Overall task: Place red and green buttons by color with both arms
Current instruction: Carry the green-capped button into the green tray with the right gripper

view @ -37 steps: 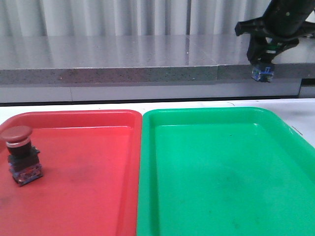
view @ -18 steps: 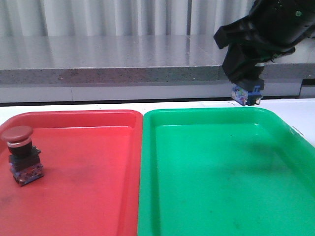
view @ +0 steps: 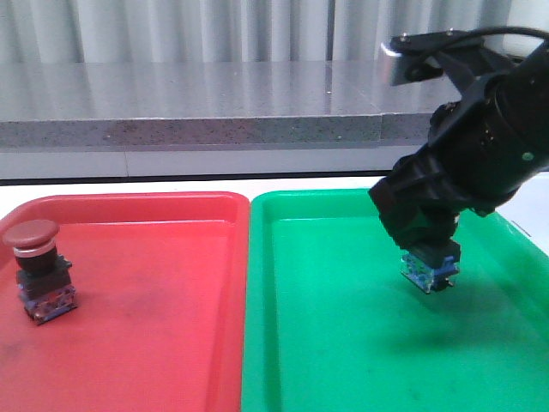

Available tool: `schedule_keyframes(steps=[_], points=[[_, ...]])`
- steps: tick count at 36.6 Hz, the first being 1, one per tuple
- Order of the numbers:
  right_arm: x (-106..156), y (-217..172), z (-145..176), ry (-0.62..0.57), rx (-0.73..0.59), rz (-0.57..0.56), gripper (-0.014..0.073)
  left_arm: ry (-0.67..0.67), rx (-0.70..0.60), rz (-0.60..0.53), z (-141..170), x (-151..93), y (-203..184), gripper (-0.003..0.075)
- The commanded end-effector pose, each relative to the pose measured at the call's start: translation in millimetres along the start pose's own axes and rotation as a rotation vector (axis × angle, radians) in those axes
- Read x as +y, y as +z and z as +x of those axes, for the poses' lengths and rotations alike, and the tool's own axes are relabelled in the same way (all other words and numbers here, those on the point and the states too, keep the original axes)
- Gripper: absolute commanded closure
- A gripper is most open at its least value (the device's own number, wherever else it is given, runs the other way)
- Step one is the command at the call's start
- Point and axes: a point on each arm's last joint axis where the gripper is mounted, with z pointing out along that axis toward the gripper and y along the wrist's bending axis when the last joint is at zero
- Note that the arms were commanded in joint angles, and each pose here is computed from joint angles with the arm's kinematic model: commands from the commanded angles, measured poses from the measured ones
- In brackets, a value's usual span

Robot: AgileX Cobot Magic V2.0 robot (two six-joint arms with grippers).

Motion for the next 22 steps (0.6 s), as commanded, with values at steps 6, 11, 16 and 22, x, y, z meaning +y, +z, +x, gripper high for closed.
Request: schedule_keyframes(steps=[6,11,16,22], points=[[-2,11,-10,-0.040,-0.091,0.015,0.0302,-0.012,-0.090,0.018,-12,-2,-4,0.0239],[-2,12,-10,-0.040,-0.092,0.015,0.0117,-0.012,-0.090,0.018,-12,-2,-4,0.0239],[-1,6,-12,-0.040,-0.094,0.014,0.0084,-0.012,-0.090,0.018,-12,-2,-4,0.0239],[-1,-24,-23,-0.040,-0.139,0.009,0.0084,-0.012,-0.090,0.018,-12,-2,-4,0.0239]])
